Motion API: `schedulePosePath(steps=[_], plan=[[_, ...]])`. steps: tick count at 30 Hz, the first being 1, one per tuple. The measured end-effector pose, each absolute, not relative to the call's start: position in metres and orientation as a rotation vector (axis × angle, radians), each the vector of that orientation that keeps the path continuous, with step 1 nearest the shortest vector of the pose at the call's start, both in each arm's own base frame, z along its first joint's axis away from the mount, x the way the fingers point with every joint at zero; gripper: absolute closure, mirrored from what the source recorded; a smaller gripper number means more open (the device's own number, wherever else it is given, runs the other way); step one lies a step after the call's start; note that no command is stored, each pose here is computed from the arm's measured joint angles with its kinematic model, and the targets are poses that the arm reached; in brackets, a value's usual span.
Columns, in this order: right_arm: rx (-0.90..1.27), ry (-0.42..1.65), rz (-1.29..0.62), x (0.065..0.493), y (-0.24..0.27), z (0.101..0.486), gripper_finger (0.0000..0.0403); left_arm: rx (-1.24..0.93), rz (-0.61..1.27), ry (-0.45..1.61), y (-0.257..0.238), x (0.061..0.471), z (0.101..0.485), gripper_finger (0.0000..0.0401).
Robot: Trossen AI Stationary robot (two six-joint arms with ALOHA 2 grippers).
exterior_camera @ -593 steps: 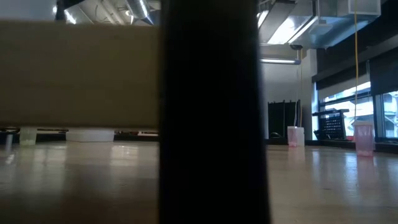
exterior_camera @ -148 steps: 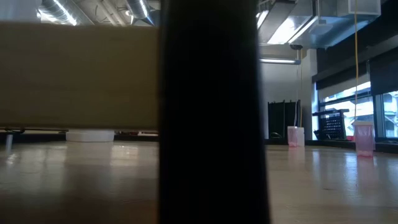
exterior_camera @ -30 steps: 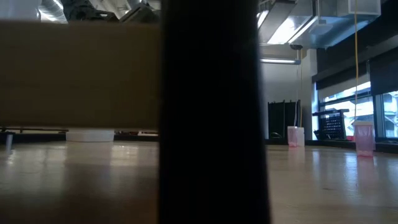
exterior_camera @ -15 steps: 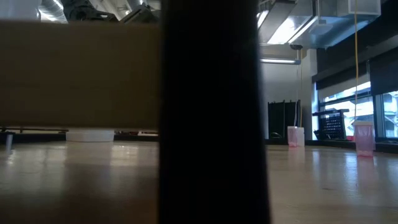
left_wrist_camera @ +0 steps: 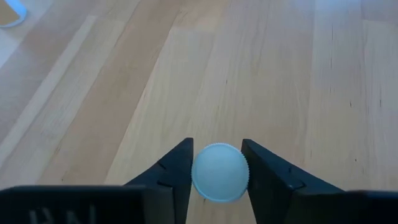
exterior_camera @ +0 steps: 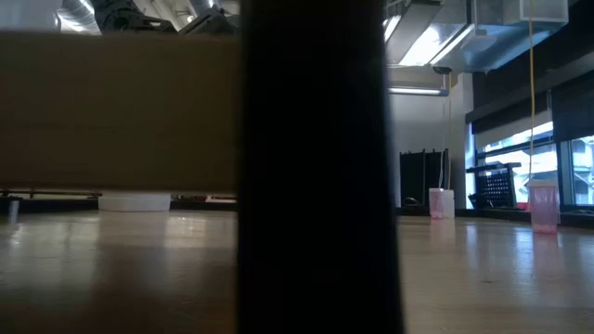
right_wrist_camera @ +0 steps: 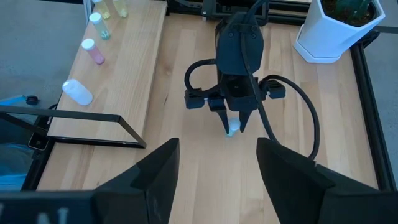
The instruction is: Pick and place medicine bottles onto shelf by color
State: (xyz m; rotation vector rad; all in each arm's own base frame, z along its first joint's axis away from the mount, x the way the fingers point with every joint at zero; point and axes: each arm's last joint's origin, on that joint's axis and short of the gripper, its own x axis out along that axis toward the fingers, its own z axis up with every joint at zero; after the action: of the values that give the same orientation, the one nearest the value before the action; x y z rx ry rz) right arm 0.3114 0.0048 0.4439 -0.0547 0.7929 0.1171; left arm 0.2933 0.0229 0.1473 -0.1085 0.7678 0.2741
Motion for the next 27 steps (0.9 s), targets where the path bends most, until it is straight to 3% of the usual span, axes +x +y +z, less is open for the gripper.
schedulePosePath(steps=[14, 27], plan=[[-0.055, 0.793, 0.117, 0.312, 0.005, 0.444, 0.0187, -0.163, 0.254, 0.758, 0.017, 0.292, 0.152, 0.0302], [-0.054, 0.792, 0.117, 0.311, 0.005, 0.444, 0.0187, -0.147, 0.269, 0.756, -0.019, 0.251, 0.225, 0.0303]])
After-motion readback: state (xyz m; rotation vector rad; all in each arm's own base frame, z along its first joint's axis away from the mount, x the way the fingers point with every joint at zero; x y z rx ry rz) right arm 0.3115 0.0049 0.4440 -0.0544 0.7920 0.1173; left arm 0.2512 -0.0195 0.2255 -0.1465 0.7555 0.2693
